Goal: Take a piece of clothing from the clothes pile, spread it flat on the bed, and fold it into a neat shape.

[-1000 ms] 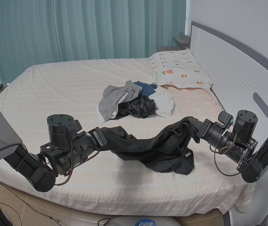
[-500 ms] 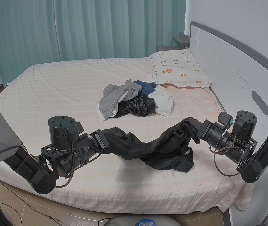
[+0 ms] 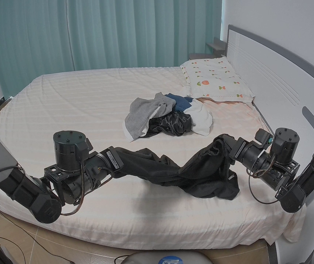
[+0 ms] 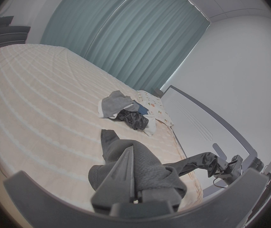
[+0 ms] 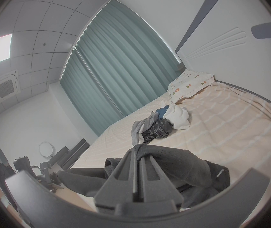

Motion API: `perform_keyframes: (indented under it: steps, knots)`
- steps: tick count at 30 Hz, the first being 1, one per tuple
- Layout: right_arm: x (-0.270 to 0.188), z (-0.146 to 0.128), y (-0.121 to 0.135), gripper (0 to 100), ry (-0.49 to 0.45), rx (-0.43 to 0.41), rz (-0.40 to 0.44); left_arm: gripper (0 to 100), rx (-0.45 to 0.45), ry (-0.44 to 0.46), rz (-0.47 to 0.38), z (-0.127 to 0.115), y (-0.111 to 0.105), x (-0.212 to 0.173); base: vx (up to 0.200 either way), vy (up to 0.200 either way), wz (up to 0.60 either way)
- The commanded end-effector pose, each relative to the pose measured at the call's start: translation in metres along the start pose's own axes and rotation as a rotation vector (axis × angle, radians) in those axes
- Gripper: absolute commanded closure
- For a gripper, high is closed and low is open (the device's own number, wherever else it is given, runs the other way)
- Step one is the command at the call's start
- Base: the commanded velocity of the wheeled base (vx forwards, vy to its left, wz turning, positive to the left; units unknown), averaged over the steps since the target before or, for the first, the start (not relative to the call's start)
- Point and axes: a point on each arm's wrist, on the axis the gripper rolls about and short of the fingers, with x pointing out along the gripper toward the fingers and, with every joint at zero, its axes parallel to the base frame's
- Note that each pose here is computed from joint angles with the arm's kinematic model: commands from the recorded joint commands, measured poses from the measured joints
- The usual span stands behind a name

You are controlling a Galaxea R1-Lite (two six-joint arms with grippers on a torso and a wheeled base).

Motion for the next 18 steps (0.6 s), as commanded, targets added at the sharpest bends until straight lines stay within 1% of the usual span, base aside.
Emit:
perform_keyframes:
  steps: [1, 3, 5, 8, 10, 13, 18]
  knots:
    - [0.005, 0.003, 0.002, 100, -0.04, -0.015, -0.023, 100, -0.008, -0.037, -0.023, 0.014, -0.008, -0.01, 0.0, 0.2, 0.0]
    - [0.008, 0.006, 0.002, 100, -0.068, -0.022, -0.04, 100, -0.007, -0.034, -0.023, 0.017, -0.01, -0.015, 0.0, 0.2, 0.0]
    - [0.008, 0.006, 0.003, 100, -0.075, -0.034, -0.047, 100, -0.007, -0.033, -0.016, 0.019, -0.011, -0.016, 0.0, 0.2, 0.0]
    - [0.008, 0.006, 0.005, 100, -0.08, -0.056, -0.042, 100, -0.011, -0.052, 0.002, 0.023, -0.01, -0.014, 0.0, 0.2, 0.0]
    - [0.007, 0.008, 0.006, 100, -0.1, -0.06, -0.034, 100, -0.013, -0.066, 0.017, 0.025, -0.009, -0.014, 0.0, 0.2, 0.0]
    - [0.006, 0.01, 0.007, 100, -0.129, -0.059, -0.014, 100, -0.014, -0.072, 0.013, 0.027, -0.01, -0.016, 0.0, 0.2, 0.0]
    - [0.008, 0.009, 0.007, 100, -0.134, -0.057, -0.011, 100, -0.009, -0.059, 0.023, 0.026, -0.009, -0.016, 0.0, 0.2, 0.0]
